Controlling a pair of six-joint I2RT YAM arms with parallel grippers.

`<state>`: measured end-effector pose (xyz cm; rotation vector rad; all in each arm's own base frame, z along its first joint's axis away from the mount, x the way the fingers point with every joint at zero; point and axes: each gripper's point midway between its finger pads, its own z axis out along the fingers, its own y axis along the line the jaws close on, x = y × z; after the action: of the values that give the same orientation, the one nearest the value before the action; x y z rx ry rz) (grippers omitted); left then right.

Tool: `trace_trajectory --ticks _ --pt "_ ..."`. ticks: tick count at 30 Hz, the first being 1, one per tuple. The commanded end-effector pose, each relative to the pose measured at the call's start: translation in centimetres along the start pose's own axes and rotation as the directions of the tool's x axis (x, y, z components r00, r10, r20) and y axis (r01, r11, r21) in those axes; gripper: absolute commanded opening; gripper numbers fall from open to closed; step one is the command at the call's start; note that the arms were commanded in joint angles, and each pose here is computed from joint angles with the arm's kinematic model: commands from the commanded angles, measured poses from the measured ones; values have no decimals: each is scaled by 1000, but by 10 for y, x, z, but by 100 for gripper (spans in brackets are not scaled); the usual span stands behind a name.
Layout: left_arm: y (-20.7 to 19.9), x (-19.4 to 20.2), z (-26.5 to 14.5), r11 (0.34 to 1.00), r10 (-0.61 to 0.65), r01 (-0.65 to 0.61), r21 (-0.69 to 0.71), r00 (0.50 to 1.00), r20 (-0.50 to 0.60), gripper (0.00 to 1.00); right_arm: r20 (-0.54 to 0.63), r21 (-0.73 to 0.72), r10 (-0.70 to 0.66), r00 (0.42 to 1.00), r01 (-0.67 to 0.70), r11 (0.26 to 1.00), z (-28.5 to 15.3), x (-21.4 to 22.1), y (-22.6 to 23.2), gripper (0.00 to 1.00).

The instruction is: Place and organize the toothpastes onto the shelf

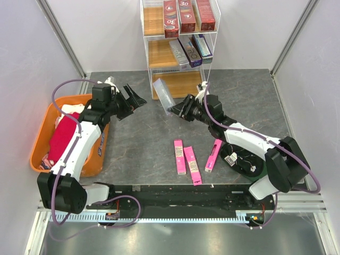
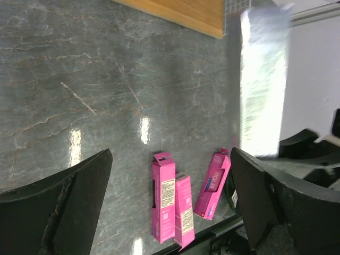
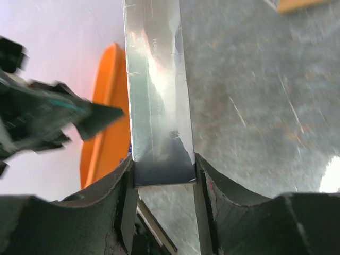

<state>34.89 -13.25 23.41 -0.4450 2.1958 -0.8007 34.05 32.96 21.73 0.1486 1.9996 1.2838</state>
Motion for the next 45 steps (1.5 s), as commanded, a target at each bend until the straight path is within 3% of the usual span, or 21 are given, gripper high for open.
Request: trace_trajectory --ticks 1,10,23,37,45 --pt "11 3 3 998 54 -54 -30 998 -17 100 158 -164 -12 987 38 986 7 -66 57 8" --pt "25 13 2 996 63 -65 -59 997 -32 100 247 -189 63 967 -16 982 37 -128 57 8" --pt "38 27 1 995 51 -56 -80 997 -53 100 202 -230 337 919 -290 929 97 -165 29 8" --pt "41 31 -1 995 44 -49 -85 997 -55 100 291 -191 467 835 -428 883 102 -192 4 9" --pt "41 32 -4 996 40 -44 -83 998 -51 100 387 -219 528 756 -481 849 93 -209 -7 11"
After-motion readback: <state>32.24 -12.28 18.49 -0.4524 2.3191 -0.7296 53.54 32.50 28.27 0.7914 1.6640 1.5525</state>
